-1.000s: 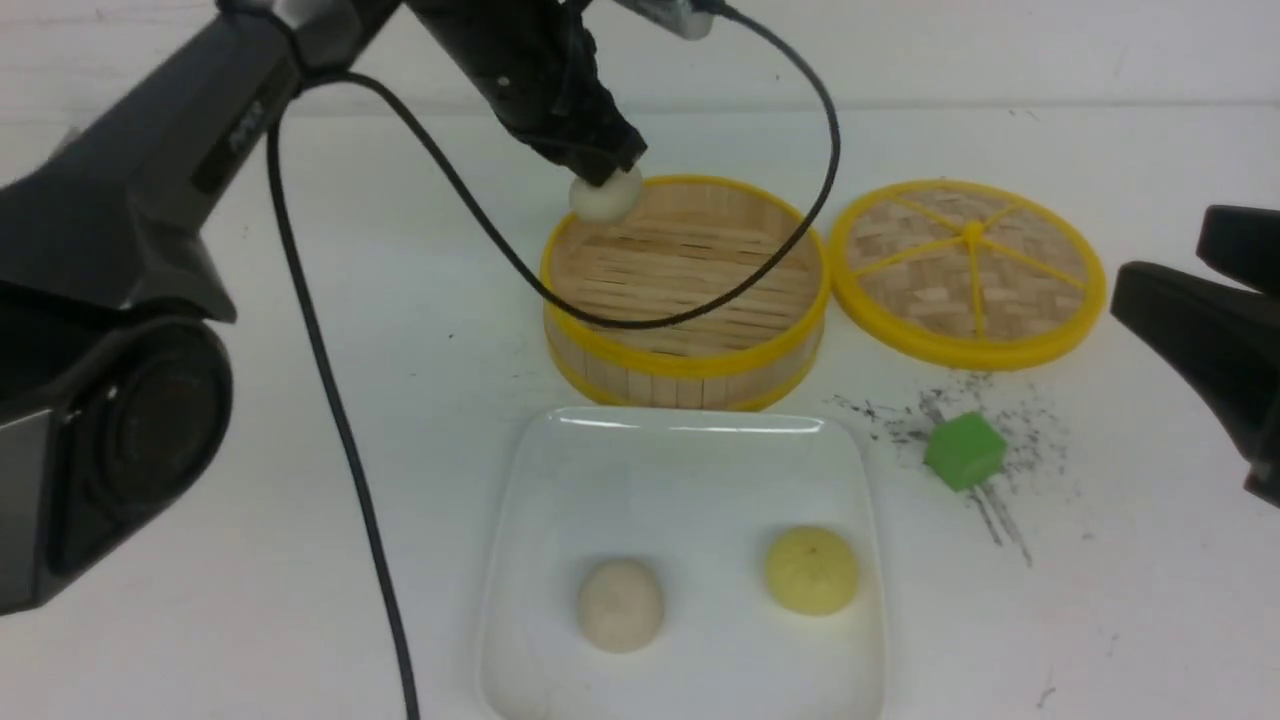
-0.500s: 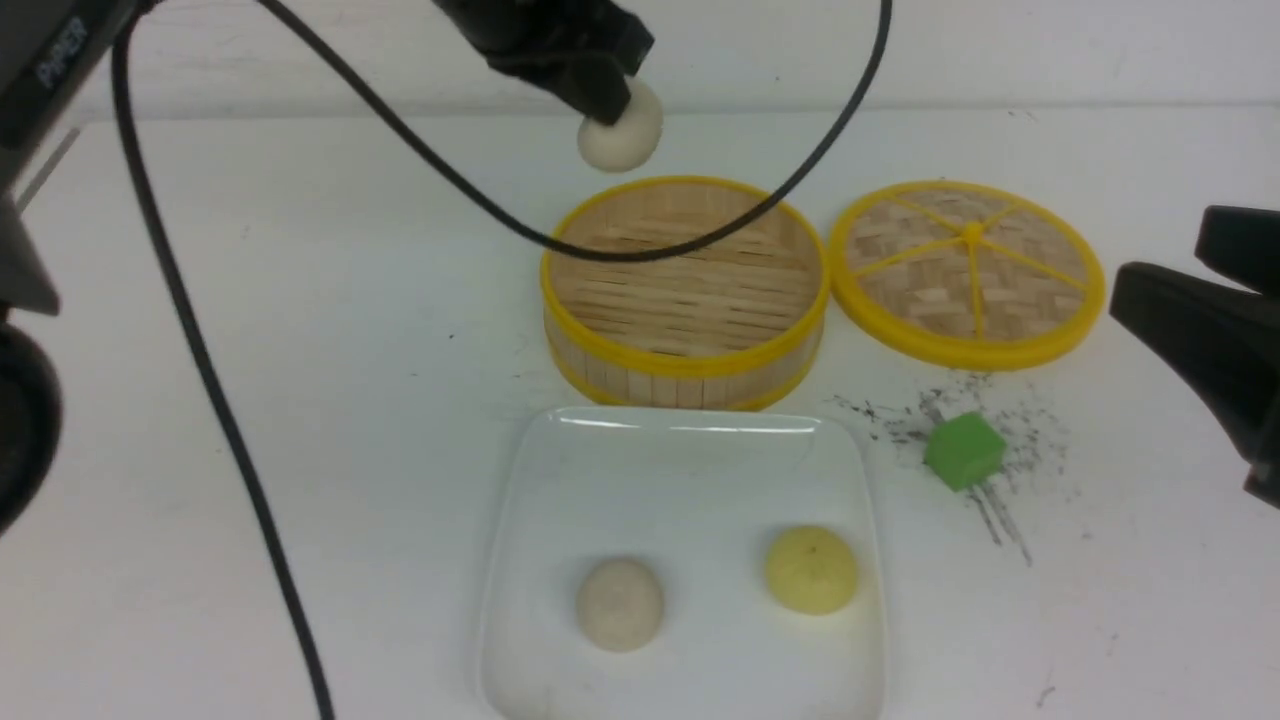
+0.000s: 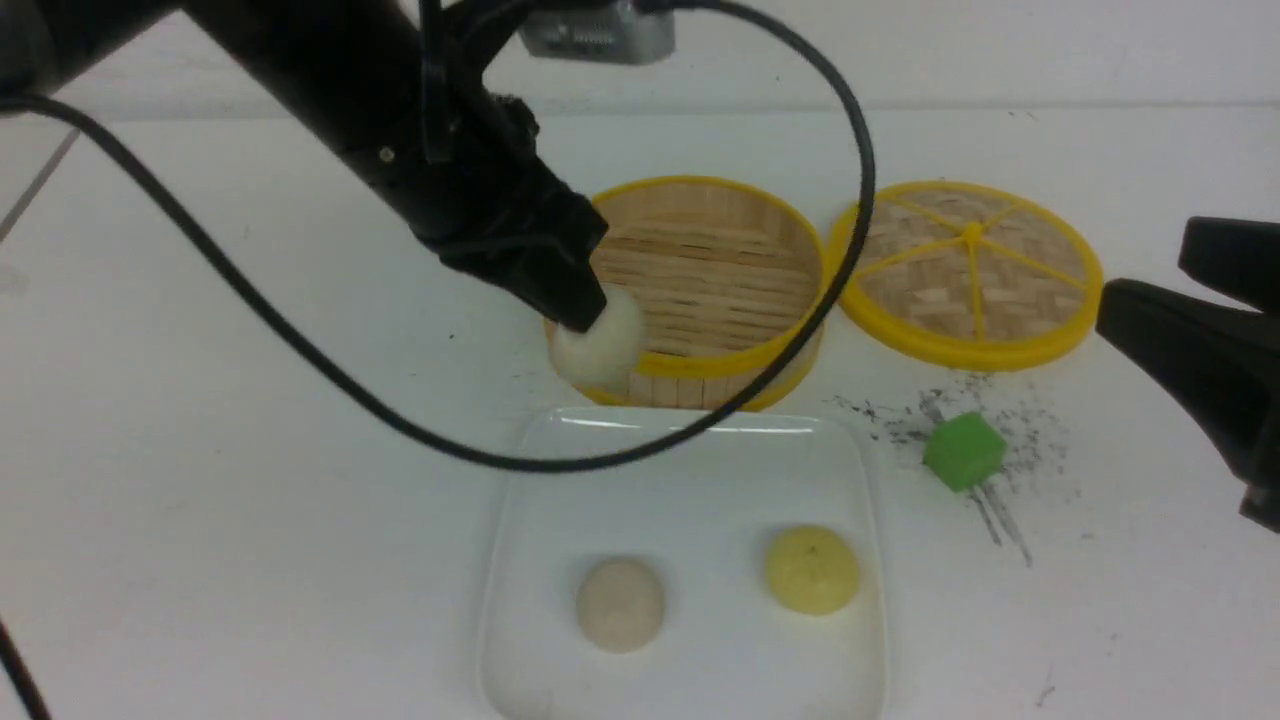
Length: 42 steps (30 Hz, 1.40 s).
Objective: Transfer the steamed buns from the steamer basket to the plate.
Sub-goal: Use the left arm to put the steamed stuffed bun into the plate
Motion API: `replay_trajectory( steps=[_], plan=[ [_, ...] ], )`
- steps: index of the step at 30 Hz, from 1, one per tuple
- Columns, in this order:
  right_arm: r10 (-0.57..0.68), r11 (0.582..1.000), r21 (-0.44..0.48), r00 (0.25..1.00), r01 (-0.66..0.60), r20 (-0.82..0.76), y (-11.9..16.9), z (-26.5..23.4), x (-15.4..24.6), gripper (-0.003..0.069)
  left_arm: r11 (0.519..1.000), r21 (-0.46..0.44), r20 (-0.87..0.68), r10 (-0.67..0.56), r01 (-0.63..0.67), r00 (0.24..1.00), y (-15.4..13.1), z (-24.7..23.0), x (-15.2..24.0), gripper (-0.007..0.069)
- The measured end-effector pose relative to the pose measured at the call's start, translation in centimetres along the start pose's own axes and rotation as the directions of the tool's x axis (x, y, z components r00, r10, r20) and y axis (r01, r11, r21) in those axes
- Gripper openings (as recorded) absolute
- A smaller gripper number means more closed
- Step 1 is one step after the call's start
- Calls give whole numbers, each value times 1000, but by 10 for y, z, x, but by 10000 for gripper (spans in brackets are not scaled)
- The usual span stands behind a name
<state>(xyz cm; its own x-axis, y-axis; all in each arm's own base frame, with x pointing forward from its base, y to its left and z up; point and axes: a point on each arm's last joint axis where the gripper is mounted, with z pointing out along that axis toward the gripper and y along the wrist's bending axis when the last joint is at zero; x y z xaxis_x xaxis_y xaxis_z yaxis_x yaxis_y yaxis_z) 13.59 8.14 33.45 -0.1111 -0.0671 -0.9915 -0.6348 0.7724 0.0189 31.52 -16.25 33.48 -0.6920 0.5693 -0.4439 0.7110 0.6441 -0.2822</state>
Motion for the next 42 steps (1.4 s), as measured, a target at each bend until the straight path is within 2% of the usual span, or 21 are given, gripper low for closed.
replay_trajectory(
  steps=[5,10,17,28,37,42],
  plan=[
    [0,1000,-10,1000,0,-2,1,0,0,453,999,34,-81,-16,19,997,7,30,24,22],
    [0,1000,-22,1000,0,-3,2,0,0,453,998,59,-63,-3,7,998,11,55,40,22],
    [0,999,-37,1000,0,-5,3,0,0,453,999,23,-8,25,-25,1000,19,64,36,22],
    [0,999,-43,1000,0,-6,4,0,1,452,1000,-13,-20,27,-27,999,45,108,36,22],
    [-24,999,-47,1000,24,-6,4,0,1,452,999,-30,-18,17,-18,1000,53,123,36,27],
    [-24,999,-47,1000,24,-6,4,0,1,452,999,-34,-8,13,-14,1000,54,123,35,69]
  ],
)
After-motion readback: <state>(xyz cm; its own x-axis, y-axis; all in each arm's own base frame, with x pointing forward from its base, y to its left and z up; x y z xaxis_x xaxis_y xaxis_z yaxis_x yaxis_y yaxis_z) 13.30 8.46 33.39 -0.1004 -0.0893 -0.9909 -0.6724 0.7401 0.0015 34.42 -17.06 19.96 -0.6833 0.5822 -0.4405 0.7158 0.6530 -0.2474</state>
